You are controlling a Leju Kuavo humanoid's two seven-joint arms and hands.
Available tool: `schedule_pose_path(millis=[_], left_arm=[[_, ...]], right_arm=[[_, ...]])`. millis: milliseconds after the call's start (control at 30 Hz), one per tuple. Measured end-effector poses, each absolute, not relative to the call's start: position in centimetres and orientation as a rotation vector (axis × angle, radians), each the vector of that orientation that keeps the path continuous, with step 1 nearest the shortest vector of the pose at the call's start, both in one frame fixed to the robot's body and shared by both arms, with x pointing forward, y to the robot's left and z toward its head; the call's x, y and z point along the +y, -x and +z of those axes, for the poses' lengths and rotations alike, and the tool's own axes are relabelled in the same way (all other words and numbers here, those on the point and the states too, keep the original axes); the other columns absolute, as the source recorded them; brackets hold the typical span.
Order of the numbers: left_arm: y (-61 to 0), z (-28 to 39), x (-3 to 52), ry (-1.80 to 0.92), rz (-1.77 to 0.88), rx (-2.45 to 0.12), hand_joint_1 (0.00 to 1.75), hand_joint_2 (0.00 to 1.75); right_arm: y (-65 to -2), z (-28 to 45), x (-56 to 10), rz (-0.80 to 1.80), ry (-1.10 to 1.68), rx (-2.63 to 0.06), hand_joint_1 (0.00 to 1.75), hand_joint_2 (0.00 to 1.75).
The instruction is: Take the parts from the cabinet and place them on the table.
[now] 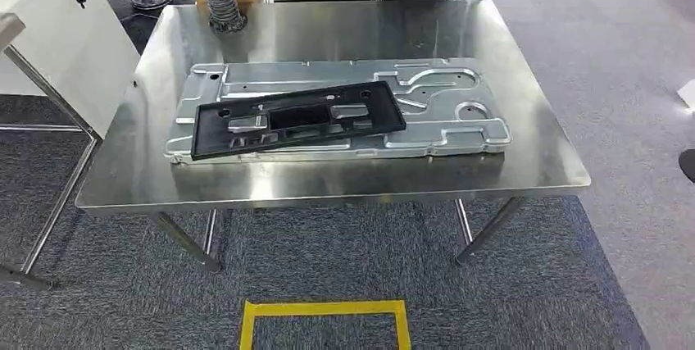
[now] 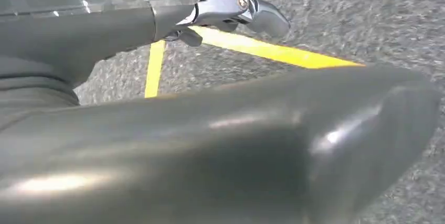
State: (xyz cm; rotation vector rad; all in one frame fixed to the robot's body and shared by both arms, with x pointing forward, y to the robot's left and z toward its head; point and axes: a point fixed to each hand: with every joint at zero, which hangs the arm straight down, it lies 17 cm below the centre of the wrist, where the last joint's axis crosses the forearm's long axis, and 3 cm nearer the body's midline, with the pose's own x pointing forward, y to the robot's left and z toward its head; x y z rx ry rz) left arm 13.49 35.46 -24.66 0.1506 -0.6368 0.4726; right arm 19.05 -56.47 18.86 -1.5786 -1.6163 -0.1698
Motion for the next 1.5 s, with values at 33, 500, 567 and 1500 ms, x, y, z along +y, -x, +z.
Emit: schedule_pose_path(millis=[33,500,567,1500], left_arm=[[-13.6,-24.6,35.3,-0.149,0.475,-0.638,0.00,0.00],[-13.7,-24.6,35.2,-0.146,0.446,-0.646,0.00,0.00],[-14.3,-24.5,34.9,-0.141,0.438,-0.656,0.00,0.00],[-14.1,-25.0,29.9,-0.050,0.312,-0.607,0.00,0.00]], right_arm=[[-18.5,16.0,-57.4,-0.188,1.569,-1.532,0.00,0.00],[-14.2,-12.8,-52.2,-0.105,1.180,-0.798,0.00,0.00],[-12.4,-16.2,-50.4,-0.111,1.085,-0.674,0.00,0.00],[-7.4,-26.8,-34.9,0.014,0.483,-0.297,0.00,0.00]])
